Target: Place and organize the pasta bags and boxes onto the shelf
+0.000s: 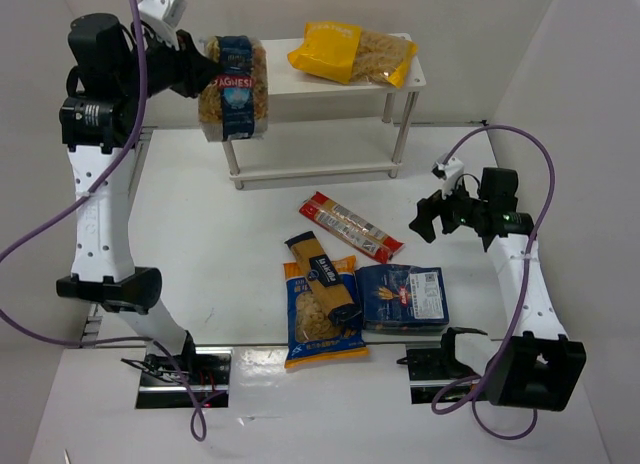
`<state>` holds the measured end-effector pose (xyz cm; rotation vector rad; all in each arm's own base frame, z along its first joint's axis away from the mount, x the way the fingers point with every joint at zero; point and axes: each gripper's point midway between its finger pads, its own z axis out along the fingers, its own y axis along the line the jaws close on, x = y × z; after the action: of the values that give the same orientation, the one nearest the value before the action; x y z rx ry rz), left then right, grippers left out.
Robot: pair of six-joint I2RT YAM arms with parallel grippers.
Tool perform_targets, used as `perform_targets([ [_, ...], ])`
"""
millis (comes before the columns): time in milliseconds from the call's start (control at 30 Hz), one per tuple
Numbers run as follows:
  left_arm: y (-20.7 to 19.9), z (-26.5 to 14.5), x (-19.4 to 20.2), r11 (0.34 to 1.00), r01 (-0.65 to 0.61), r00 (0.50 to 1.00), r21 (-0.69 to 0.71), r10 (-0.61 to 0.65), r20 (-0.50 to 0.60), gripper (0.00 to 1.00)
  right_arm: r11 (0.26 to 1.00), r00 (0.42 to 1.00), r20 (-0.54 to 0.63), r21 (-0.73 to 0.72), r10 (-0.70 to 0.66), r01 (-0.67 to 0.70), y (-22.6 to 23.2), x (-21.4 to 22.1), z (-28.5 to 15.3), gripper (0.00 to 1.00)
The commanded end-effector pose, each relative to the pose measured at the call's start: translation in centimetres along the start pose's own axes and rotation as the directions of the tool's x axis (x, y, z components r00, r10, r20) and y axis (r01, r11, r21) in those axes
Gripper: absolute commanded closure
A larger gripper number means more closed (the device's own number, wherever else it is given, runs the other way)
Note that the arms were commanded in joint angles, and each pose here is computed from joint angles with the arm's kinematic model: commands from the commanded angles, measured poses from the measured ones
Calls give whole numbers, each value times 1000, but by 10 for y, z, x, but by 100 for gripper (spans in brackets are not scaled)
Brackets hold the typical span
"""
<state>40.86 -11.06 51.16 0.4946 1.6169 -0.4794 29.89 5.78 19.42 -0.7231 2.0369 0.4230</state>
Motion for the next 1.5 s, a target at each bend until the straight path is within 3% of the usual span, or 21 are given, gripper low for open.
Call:
perform_targets([
  [0,-7,-18,-81,995,-94,967,-41,101,236,100,1000,999,37,6,-9,8,-2,-5,-4,0],
  [167,6,-10,-99,990,-109,951,-88,130,282,100,1000,999,46,13,5,-6,-6,-4,-7,0],
  [200,20,10,-82,992,-82,966,-92,102,239,100,1000,999,46,13,5,-6,-6,-4,-7,0],
  [233,12,-9,-108,986,-121,937,-114,151,314,100,1000,999,46,21,10,-11,-9,-3,-8,0],
  [433,23,10,-104,987,-96,934,-130,134,332,100,999,998,55,15,31,-32,-10,-2,-12,0],
  [733,58,54,-77,982,-44,950,-183,98,296,100,999,998,43,22,46,-47,-17,5,-12,0],
  [1000,77,62,-85,959,-54,930,-279,150,335,100,998,997,32,19,65,-66,-21,11,-11,0],
  [1467,112,111,-50,915,-60,939,-399,187,288,100,995,995,28,25,95,-95,-28,15,-15,0],
])
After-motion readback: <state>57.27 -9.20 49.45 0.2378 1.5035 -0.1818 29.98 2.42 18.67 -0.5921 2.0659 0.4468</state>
